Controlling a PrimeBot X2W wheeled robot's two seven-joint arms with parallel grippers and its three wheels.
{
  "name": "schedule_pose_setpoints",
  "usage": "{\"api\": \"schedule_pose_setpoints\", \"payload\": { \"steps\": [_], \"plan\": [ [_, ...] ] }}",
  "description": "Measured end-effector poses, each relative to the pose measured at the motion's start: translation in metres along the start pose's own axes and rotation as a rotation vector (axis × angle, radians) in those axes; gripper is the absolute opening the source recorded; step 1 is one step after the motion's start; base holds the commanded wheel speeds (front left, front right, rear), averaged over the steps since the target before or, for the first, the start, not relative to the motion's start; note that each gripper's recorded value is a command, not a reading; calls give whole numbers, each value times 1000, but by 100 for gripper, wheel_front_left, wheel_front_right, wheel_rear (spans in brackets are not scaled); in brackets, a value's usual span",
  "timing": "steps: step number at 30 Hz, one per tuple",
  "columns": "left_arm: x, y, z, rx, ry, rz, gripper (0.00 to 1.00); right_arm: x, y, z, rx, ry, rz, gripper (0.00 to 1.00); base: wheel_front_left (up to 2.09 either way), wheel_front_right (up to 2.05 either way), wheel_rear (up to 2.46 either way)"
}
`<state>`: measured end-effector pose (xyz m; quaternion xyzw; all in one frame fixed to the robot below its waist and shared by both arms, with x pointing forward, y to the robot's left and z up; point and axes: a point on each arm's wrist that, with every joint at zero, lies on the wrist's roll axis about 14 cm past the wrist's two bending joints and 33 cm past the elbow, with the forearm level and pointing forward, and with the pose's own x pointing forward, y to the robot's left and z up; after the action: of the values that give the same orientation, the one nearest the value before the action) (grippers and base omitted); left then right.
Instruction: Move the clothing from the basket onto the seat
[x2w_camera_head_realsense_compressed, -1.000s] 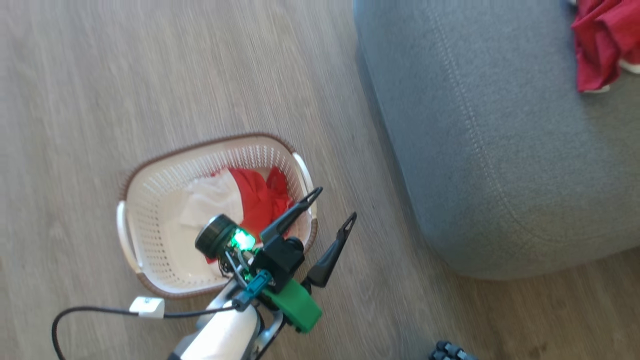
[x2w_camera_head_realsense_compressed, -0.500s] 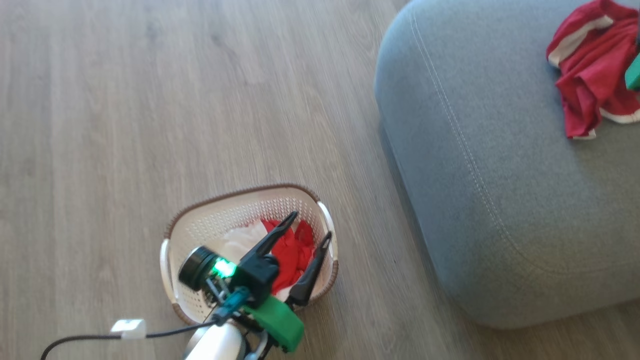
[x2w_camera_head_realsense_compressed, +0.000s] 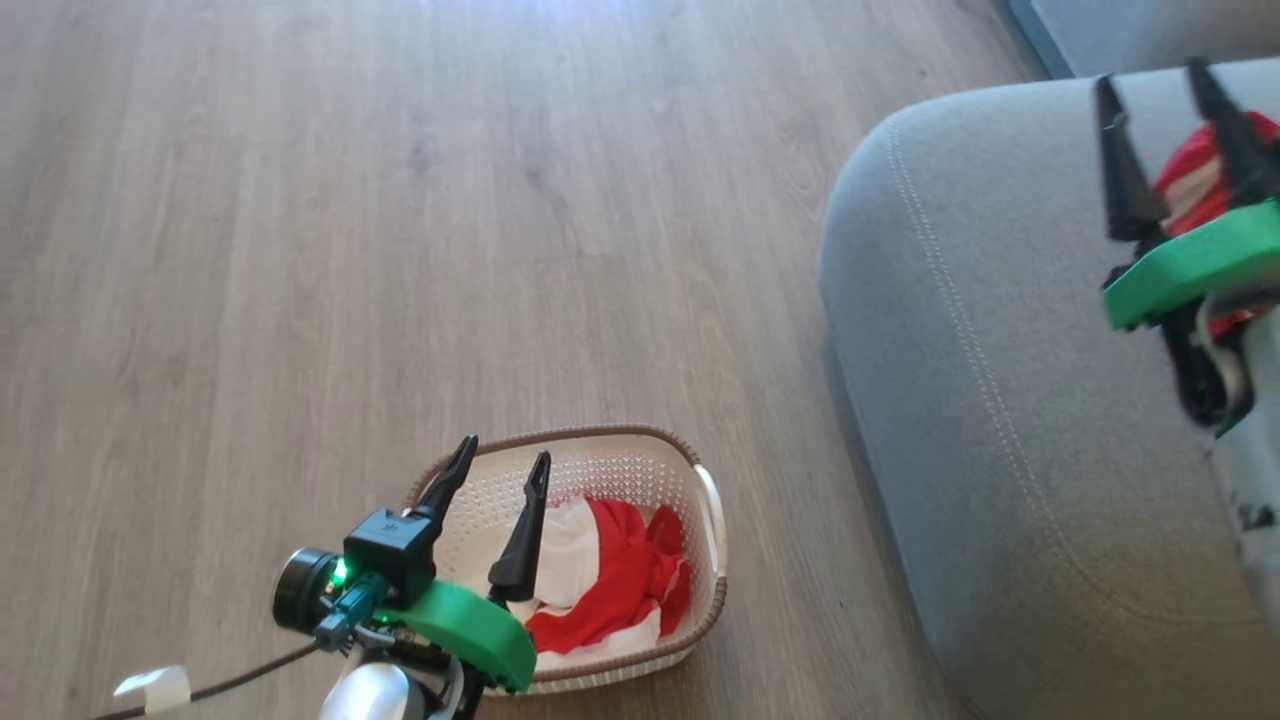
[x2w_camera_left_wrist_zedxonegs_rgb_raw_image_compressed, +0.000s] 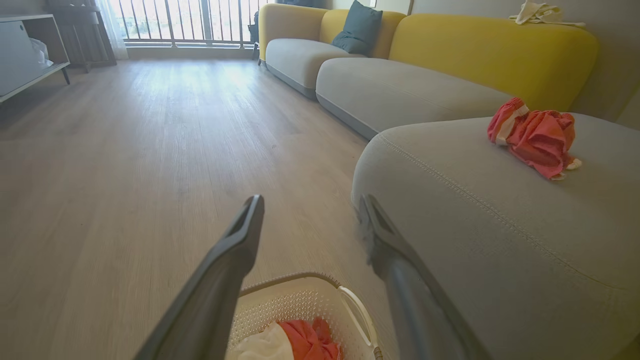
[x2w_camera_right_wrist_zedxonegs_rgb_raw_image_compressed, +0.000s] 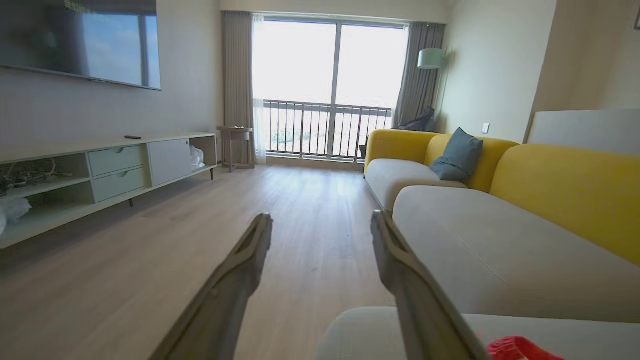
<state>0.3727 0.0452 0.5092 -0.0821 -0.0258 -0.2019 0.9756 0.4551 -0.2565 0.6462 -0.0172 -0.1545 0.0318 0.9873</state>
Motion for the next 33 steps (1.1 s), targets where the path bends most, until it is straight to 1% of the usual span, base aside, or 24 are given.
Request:
{"api": "schedule_pose_setpoints", "payload": {
  "steps": [1,3,6,10,13,16,19,23,25,27,33],
  "plan": [
    [0,0,0,0,0,0,100,0,0,0,0,0,0,100,0,0,0],
    [-3,8,2,5,-5,35,100,-2,19,3,15,-23,49,100,0,0,0],
    [-7,23,5,13,-12,93,100,-10,43,-4,-40,-16,122,100,0,0,0],
    [-14,42,11,24,-28,178,100,-24,72,-20,23,1,154,100,0,0,0],
    [-18,51,18,36,-52,225,100,-35,87,-30,62,18,163,100,0,0,0],
    [-26,62,17,51,-47,282,100,-48,100,-43,96,50,169,100,0,0,0],
    [-35,78,18,48,-50,360,100,-59,102,-54,112,73,139,100,0,0,0],
    [-39,87,21,57,-58,410,100,-75,110,-66,144,107,120,100,0,0,0],
    [-40,90,22,57,-59,422,100,-85,115,-75,146,136,123,100,0,0,0],
    [-41,92,21,53,-58,431,100,-95,121,-85,123,172,143,100,0,0,0],
    [-51,94,4,27,-9,452,100,-107,123,-99,157,217,119,100,0,0,0]
  ]
}}
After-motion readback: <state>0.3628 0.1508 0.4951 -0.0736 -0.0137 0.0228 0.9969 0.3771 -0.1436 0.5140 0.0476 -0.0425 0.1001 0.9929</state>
